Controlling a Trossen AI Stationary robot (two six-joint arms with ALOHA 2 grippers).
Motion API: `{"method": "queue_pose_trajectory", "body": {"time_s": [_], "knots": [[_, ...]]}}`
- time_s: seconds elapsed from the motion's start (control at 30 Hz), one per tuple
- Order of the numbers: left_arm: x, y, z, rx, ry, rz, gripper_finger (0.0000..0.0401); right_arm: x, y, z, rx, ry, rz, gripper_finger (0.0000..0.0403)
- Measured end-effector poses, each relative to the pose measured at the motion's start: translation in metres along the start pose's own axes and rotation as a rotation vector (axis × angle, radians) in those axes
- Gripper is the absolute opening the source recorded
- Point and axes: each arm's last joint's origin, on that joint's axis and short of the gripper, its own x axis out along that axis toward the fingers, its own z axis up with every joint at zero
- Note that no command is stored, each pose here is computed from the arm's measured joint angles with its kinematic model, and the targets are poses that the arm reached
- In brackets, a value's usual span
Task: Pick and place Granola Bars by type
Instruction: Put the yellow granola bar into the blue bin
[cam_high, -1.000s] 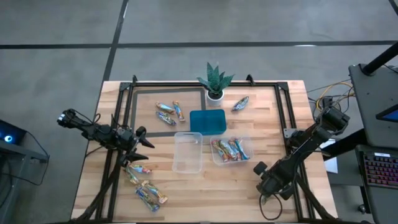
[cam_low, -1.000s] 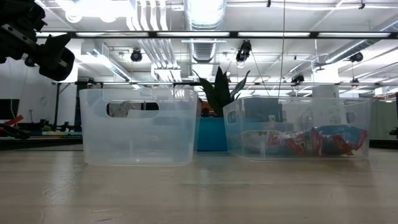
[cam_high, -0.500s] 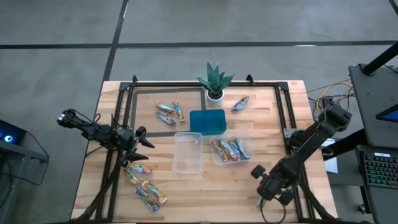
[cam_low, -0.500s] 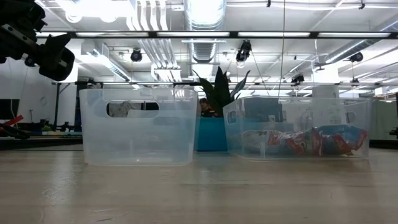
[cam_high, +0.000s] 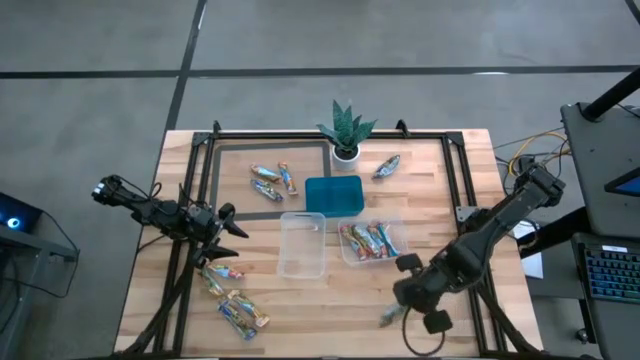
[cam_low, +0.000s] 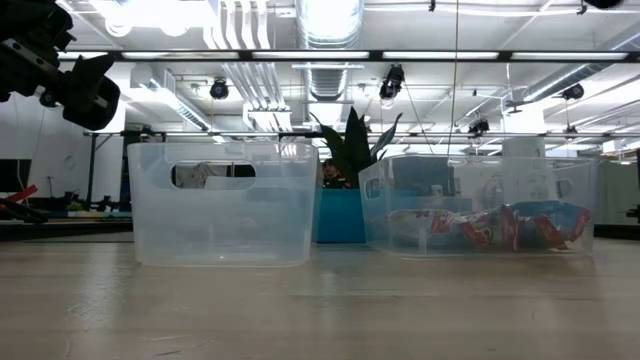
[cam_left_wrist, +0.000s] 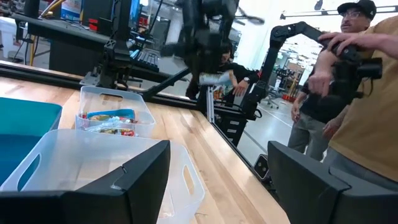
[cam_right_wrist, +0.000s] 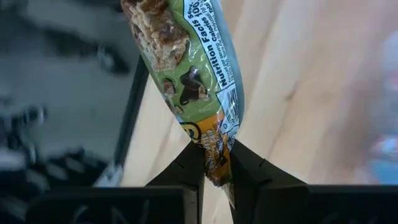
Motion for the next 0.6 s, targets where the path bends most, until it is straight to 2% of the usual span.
{"method": "queue_pose_trajectory", "body": {"time_s": [0.1,0.33,0.6], "knots": [[0.000,0.000,0.000,0.000,-0.001,0.000,0.0250,-0.018,-0.005,0.016,0.131,-0.075,-0.018,0.0032],[0.000,0.000,0.000,0.000,0.000,0.000,0.0250,-0.053,-0.028,0.045,0.544,-0.257,-0.044,0.0032],[0.000,0.000,0.000,0.000,0.000,0.000,0.0250,-0.070,-0.071,0.062,0.931,-0.414,-0.108,0.0031]]}}
